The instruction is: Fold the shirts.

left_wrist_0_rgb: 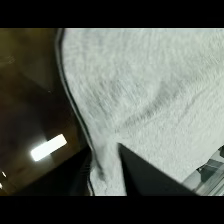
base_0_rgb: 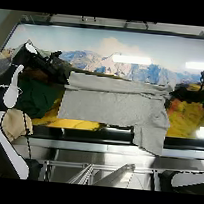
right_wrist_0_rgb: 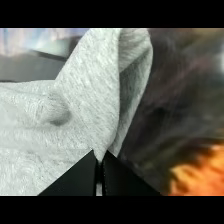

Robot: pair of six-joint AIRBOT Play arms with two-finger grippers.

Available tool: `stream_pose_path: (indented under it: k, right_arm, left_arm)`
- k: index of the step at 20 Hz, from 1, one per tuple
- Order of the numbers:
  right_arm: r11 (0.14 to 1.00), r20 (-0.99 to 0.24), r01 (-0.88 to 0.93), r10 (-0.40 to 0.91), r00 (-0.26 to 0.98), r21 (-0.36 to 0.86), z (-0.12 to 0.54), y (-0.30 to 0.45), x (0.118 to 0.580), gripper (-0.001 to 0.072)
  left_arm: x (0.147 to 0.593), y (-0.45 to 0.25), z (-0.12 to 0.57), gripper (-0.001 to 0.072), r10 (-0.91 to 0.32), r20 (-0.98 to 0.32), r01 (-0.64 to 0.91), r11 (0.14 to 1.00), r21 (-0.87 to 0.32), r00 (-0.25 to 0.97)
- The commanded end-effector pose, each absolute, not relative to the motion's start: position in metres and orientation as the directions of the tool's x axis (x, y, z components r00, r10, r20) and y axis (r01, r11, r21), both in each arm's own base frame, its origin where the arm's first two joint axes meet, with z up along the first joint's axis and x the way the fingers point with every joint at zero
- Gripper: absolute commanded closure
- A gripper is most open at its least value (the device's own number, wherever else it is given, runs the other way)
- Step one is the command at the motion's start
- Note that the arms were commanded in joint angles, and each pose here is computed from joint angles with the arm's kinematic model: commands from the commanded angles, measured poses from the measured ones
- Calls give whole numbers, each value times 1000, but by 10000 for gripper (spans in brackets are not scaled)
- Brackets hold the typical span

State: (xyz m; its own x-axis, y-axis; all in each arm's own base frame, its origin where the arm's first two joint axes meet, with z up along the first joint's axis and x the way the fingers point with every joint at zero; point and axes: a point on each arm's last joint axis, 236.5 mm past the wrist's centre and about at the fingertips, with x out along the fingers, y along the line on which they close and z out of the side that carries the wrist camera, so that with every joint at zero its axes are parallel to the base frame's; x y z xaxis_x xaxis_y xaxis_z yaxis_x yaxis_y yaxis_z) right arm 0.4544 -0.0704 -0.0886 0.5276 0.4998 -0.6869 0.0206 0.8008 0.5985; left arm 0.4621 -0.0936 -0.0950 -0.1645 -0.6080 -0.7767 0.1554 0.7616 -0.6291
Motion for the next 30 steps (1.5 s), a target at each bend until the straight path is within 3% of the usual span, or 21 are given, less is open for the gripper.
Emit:
stream_pose_path:
  k: [1,2,3,6,8,12,16,17,18,22,23,24,27,30]
  right_arm:
    - [788,-678,4,527,513,616,-84,-65,451,279]
    - [779,-668,-5,541,510,627,-77,-66,448,96]
    - [765,-657,2,551,515,644,-66,-70,445,85]
    - [742,-643,37,553,530,669,-27,-87,426,101]
    - [736,-674,54,583,454,674,-16,-87,391,281]
    - [719,-749,240,564,346,652,-30,-89,324,279]
    - [664,-754,359,556,349,656,-37,-81,288,268]
    - [651,-755,382,556,348,656,-38,-79,281,242]
    - [642,-756,399,556,346,655,-39,-76,277,206]
    - [584,-748,482,595,293,654,-65,-53,251,207]
    - [562,-739,505,617,272,655,-73,-43,242,207]
    - [542,-729,526,635,256,656,-79,-34,234,207]
    - [491,-719,602,661,212,630,-100,-14,210,208]
    - [512,-734,641,668,121,572,-123,-1,183,208]
  left_arm:
    - [445,-86,-87,368,-606,-760,119,758,-641,-234]
    - [444,-79,-80,368,-609,-755,95,760,-643,-242]
    - [445,-68,-71,368,-612,-754,63,765,-641,-237]
    - [436,-49,-52,369,-619,-747,-11,772,-636,-241]
    - [412,-53,-53,370,-624,-729,-27,764,-644,-281]
    - [341,-57,-100,369,-534,-764,-36,827,-560,-362]
    - [293,-66,-134,369,-505,-758,-59,845,-531,-414]
    - [287,-67,-137,421,-503,-754,-56,845,-532,-424]
    - [289,-68,-138,418,-506,-757,-58,844,-533,-415]
    - [299,-97,-136,423,-532,-737,-26,817,-576,-418]
    - [297,-103,-135,490,-519,-733,1,816,-578,-440]
    - [295,-104,-135,703,-492,-738,49,817,-575,-462]
    - [306,-104,-130,682,-472,-761,89,823,-562,-446]
    - [313,-104,-123,682,-475,-765,100,819,-566,-436]
